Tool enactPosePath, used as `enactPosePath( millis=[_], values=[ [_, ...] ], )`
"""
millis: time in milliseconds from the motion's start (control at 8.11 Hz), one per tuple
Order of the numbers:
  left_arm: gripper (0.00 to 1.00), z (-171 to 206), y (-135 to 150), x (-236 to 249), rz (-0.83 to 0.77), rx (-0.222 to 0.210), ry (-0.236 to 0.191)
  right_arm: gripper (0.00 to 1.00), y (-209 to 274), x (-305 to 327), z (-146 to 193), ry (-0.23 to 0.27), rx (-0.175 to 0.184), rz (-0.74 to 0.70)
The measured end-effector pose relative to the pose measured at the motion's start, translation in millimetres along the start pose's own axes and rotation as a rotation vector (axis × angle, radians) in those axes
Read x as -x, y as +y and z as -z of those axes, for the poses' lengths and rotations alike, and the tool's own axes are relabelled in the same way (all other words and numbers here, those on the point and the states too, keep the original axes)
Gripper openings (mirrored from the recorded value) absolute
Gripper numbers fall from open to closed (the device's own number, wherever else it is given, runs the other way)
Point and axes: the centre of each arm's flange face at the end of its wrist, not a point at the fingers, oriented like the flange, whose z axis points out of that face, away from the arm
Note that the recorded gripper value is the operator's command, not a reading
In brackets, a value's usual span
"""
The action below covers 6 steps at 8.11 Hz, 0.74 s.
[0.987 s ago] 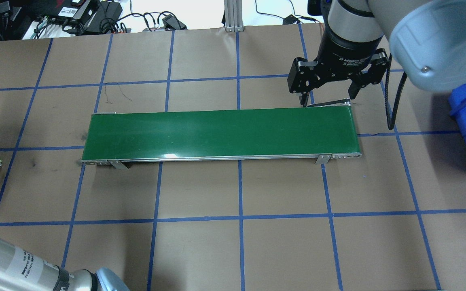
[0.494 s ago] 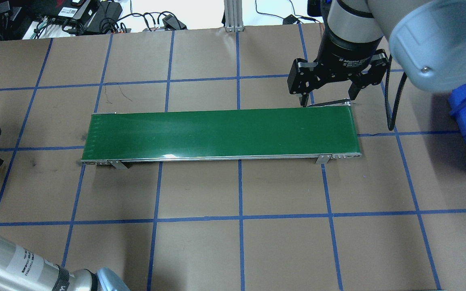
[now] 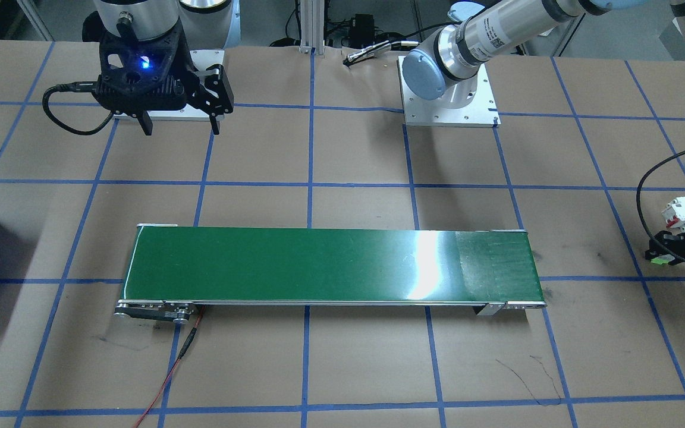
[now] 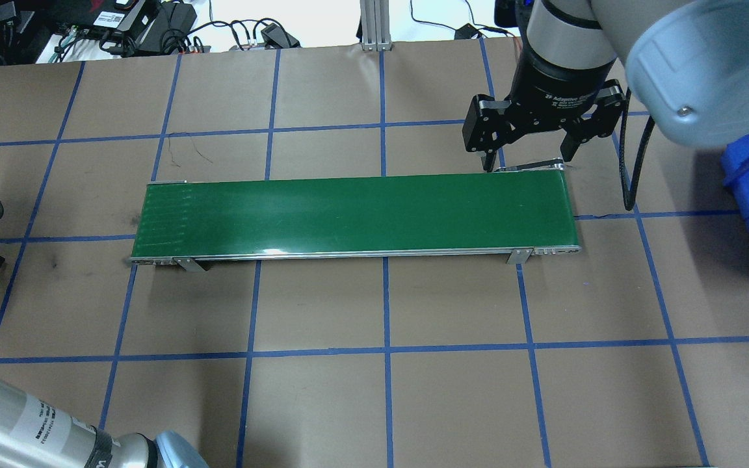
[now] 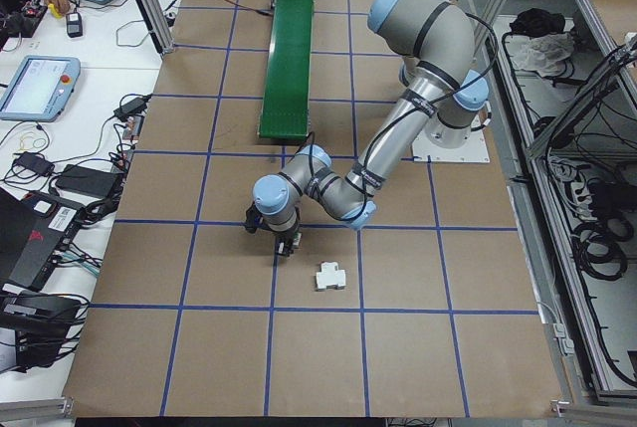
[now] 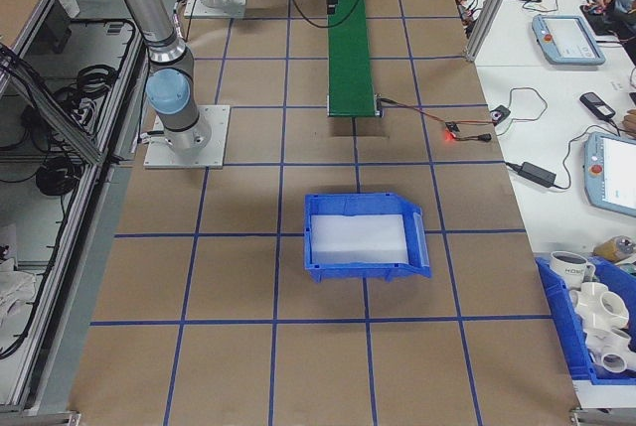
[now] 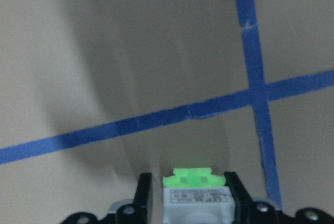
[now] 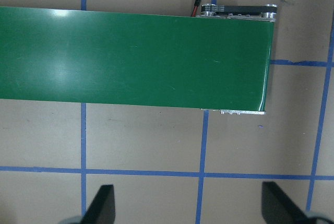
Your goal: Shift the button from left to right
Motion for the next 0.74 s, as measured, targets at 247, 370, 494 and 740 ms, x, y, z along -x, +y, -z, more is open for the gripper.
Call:
enactPosePath(
  millis=[247, 370, 494, 740],
  values=[
    [0.0, 5, -1, -2, 0.001, -0.006, -0.002, 1.0, 0, 0, 0, 0.0, 0.0, 0.0],
    [0.0, 11, -2, -4, -0.002, -0.01, -0.002, 1.0, 0, 0, 0, 0.0, -0.001, 0.0],
    [0.0, 22, -4, -8, -0.008, -0.011, 0.001, 1.0, 0, 0, 0, 0.0, -0.001, 0.0],
    [0.0, 67, -21, -45, -0.048, -0.011, 0.005, 1.0, 0, 0, 0, 0.0, -0.002, 0.0]
  ],
)
